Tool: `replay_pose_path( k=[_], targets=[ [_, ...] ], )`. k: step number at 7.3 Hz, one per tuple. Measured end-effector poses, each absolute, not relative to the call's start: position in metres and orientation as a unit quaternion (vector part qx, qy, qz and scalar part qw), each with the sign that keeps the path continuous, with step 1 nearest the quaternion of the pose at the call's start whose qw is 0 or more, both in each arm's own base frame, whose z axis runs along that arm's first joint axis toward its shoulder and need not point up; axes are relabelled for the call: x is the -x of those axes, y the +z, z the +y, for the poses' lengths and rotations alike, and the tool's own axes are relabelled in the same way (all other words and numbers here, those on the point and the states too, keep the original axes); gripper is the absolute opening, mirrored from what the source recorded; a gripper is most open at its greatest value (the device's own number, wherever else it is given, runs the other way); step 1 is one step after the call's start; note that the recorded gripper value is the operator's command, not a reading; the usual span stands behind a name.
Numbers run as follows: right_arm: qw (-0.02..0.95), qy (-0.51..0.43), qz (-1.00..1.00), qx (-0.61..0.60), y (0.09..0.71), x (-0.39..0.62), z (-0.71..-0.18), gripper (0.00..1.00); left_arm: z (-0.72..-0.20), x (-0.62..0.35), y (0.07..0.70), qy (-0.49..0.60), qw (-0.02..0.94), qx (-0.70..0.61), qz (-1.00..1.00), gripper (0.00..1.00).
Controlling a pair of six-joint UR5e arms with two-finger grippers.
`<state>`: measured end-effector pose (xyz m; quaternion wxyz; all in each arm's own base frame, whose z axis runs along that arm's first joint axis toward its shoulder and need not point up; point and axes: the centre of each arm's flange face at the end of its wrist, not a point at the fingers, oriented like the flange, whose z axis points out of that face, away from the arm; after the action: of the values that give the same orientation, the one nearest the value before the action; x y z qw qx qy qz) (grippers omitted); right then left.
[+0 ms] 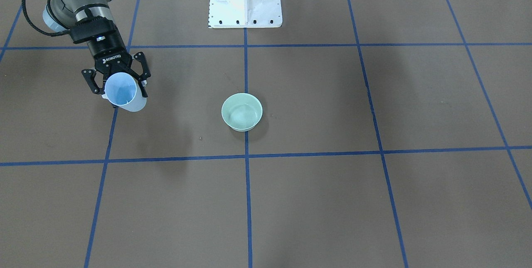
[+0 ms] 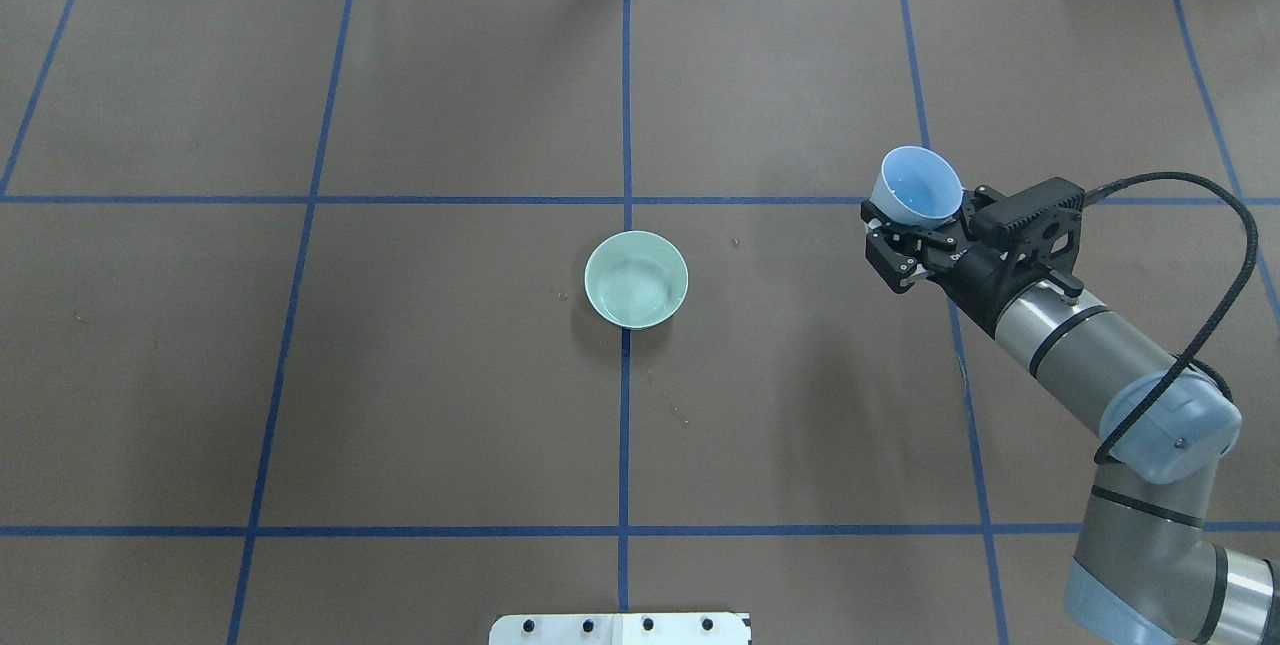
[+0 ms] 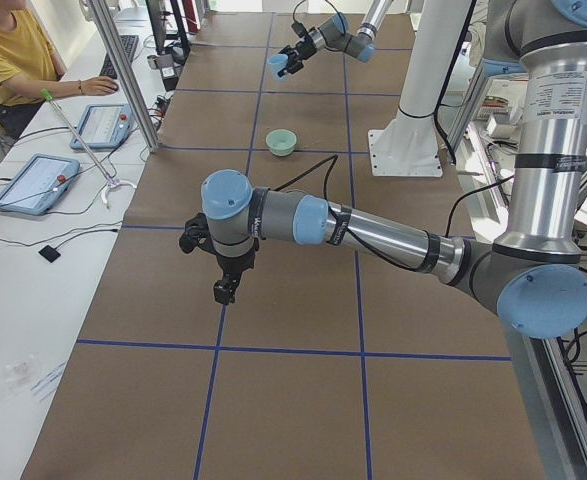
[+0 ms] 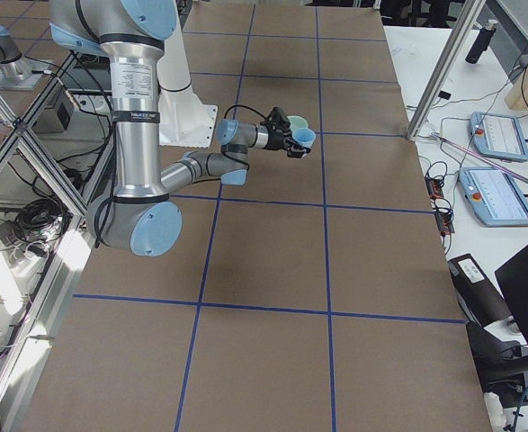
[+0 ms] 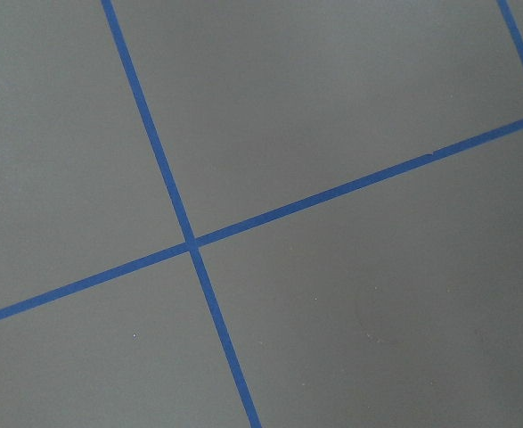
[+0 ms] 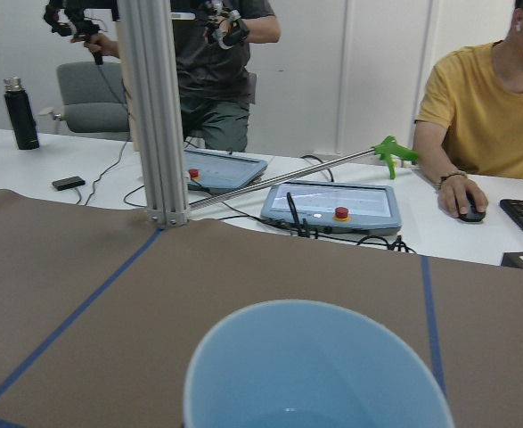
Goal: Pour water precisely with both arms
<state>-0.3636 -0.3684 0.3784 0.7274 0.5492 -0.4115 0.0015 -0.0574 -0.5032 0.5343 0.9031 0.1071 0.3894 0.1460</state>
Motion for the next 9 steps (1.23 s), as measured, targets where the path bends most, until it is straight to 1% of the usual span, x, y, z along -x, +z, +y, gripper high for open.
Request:
replay_pose_path(
  k=[2,4,7,9],
  targets=[
    [0.700,-0.113,-0.432,-0.557,0.371,0.372,-0.356,0.00,-0.503,0.057,0.533,0.147,0.903,-0.108,0.389,1.00],
    [0.665,-0.201,-0.456,-0.557,0.359,0.383,-0.346,0.00,-0.503,0.057,0.531,0.147,0.903,-0.111,0.389,1.00],
    [0.650,-0.275,-0.473,-0.528,0.334,0.412,-0.347,0.00,-0.502,0.058,0.532,0.147,0.903,-0.110,0.390,1.00],
    [0.662,-0.292,-0.466,-0.510,0.308,0.435,-0.355,0.00,-0.502,0.058,0.532,0.147,0.903,-0.110,0.390,1.00]
  ],
)
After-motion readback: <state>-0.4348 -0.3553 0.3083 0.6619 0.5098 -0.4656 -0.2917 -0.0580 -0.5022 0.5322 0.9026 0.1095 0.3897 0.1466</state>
